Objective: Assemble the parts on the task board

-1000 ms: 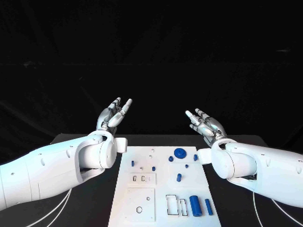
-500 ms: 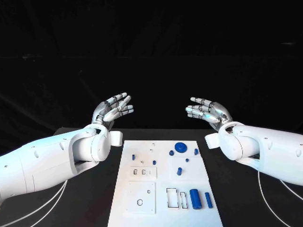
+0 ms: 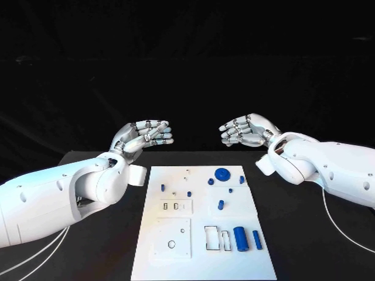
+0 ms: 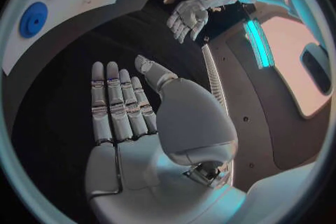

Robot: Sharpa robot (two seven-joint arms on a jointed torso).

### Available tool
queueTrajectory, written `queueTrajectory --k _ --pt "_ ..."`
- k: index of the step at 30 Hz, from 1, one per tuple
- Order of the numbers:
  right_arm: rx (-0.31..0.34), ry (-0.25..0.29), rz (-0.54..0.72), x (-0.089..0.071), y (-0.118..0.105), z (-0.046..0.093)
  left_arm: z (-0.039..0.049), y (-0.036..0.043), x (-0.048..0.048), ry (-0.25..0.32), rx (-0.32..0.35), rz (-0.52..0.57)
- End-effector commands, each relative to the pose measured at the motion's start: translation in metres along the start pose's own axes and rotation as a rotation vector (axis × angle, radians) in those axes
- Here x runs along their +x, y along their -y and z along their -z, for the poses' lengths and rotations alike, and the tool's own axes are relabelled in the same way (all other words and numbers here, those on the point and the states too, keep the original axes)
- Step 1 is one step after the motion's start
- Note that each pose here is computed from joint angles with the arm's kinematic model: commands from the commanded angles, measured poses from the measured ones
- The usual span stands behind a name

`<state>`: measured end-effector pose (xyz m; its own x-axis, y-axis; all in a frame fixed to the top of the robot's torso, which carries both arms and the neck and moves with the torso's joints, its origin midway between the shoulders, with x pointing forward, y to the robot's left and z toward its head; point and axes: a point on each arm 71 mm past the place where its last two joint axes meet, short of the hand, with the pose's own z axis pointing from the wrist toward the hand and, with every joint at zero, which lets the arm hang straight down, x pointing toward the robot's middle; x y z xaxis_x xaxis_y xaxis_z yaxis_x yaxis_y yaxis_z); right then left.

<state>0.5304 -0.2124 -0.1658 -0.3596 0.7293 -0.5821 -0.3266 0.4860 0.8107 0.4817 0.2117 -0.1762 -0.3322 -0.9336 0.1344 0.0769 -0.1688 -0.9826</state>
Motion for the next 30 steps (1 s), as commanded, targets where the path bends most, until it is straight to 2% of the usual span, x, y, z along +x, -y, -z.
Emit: queueTrajectory --k 1,6,13,17,30 --pt "-0.044 -0.117 0.295 0.011 -0.007 0.000 0.0035 0.0027 0.0072 -0.086 0.000 -0.017" --pt "-0.072 -0.149 0.472 0.019 -0.013 0.000 0.0085 0.0070 0.0085 -0.103 0.007 -0.034" --pt "-0.052 -0.191 0.716 0.034 -0.020 0.000 0.0151 0.0134 0.0141 -0.133 0.012 -0.034" --pt "-0.042 -0.215 0.810 0.042 -0.021 0.000 0.0168 0.0164 0.0170 -0.145 0.016 -0.029" --pt "-0.018 -0.224 0.885 0.055 -0.016 0.003 0.0210 0.0265 0.0209 -0.156 0.046 -0.019"
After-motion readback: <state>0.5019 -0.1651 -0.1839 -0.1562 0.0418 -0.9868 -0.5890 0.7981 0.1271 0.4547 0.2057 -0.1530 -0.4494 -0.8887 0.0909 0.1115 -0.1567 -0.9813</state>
